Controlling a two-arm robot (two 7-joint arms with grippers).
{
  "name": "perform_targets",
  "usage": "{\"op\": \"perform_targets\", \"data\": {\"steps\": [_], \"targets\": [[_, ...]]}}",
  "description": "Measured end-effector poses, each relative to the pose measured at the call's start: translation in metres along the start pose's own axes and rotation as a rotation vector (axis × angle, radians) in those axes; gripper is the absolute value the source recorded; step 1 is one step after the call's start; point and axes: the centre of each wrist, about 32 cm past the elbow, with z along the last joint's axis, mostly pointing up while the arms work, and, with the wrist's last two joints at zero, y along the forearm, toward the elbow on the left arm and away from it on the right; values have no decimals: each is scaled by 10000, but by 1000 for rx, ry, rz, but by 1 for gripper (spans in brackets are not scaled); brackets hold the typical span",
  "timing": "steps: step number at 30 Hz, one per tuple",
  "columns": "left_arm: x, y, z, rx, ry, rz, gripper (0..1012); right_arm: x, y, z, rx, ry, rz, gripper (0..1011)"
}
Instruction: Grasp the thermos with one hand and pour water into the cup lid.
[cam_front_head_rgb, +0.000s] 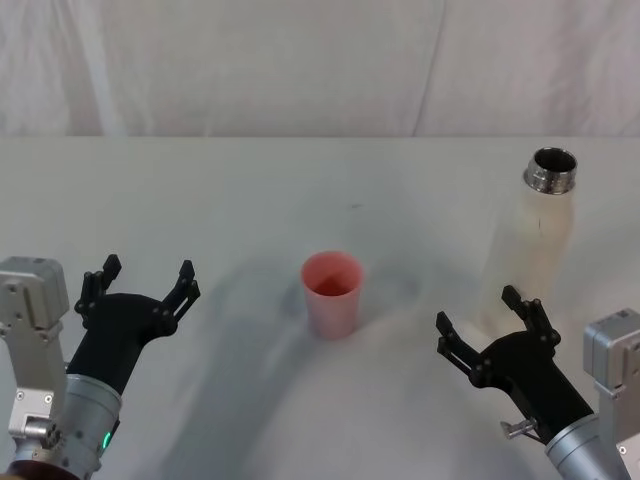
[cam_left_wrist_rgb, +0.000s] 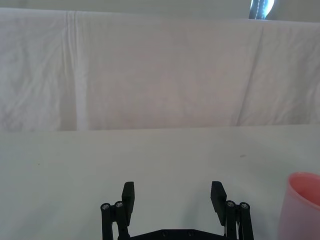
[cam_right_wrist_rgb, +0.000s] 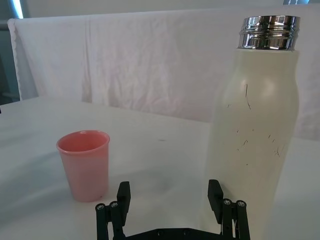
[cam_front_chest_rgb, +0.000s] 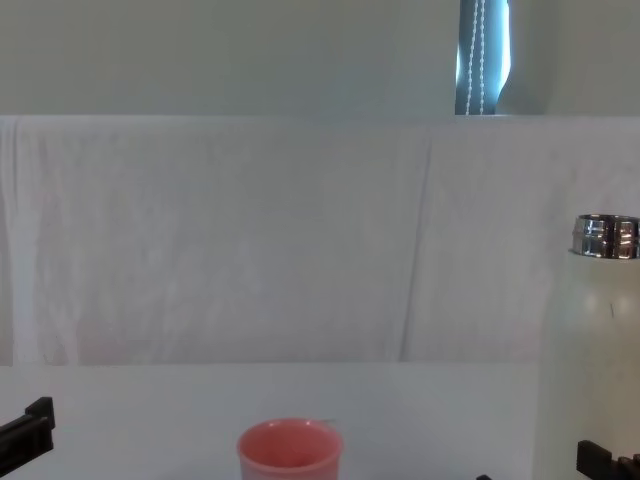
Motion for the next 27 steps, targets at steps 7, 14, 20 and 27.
{"op": "perform_targets", "data": {"steps": [7,14,20,27], "targets": [[0,0,0,0,0,0,1001,1,-2,3,-1,-2,-2,1000],[0,0,0,0,0,0,1001,3,-4,7,-2,-4,-3,1000],[0,0,0,0,0,0,1001,3,-5,6,-3,-4,-5,1000],[0,0,0,0,0,0,1001,2,-6,8,-3,-5,-5,1000]]}}
